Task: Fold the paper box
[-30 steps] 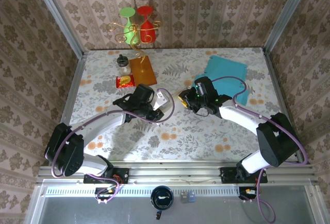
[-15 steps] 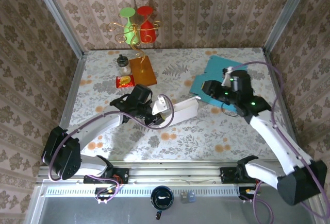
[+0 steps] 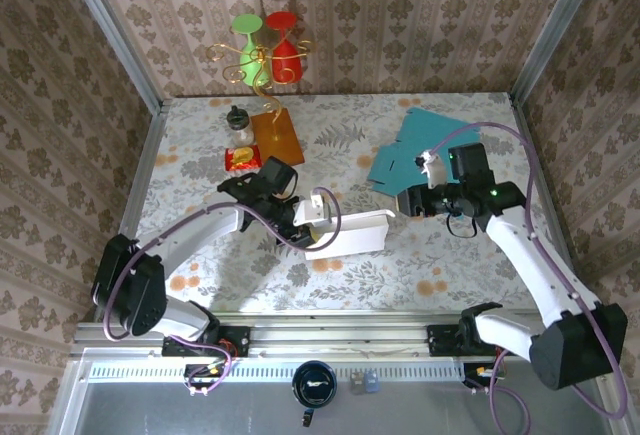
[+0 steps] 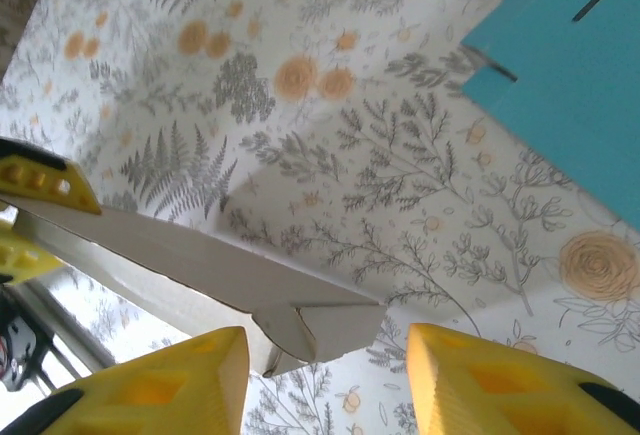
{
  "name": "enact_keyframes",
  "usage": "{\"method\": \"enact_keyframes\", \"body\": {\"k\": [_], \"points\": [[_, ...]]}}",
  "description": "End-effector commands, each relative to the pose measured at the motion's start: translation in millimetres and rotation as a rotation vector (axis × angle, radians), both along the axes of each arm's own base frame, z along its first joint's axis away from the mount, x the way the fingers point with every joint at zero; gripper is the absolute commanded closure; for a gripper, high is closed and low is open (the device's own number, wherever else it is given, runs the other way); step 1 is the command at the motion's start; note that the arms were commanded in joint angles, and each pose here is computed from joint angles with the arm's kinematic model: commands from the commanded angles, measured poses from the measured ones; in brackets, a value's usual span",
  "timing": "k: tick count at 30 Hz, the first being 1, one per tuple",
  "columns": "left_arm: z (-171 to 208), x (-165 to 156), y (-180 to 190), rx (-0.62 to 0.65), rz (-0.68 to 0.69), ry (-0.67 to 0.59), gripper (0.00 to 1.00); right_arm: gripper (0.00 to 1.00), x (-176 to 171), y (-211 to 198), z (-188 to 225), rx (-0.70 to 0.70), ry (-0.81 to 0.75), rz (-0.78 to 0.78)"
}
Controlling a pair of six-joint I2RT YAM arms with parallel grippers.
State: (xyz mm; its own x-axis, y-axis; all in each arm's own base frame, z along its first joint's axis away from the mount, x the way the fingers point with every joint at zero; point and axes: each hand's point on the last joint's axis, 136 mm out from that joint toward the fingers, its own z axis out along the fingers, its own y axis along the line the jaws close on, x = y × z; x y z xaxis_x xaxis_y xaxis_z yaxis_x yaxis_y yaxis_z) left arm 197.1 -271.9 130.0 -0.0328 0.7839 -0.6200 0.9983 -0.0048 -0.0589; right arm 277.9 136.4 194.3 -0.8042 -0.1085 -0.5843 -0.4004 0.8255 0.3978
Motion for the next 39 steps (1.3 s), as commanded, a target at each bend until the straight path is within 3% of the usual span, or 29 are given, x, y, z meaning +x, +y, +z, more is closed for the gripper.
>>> {"method": "enact_keyframes", "body": {"k": [1, 8, 25, 39], "points": [[6.4, -3.8, -0.3, -0.004, -0.048, 0.024, 0.72, 0.51, -7.2, 17.6, 12.7, 0.010, -0.013, 0.134], [3.7, -3.1, 0.7, 0.005, -0.045, 0.029, 0.72, 0.52, -16.5, 37.0, -3.1, 0.016, 0.080, 0.219], [3.8, -1.5, -0.2, 0.003, -0.034, 0.035, 0.72, 0.53, -23.2, 29.6, -36.9, -0.162, 0.127, 0.221], [4.3, -2.3, -1.1, -0.001, -0.030, 0.041, 0.73, 0.70, -14.4, 30.7, -35.2, -0.200, 0.102, 0.211]]}}
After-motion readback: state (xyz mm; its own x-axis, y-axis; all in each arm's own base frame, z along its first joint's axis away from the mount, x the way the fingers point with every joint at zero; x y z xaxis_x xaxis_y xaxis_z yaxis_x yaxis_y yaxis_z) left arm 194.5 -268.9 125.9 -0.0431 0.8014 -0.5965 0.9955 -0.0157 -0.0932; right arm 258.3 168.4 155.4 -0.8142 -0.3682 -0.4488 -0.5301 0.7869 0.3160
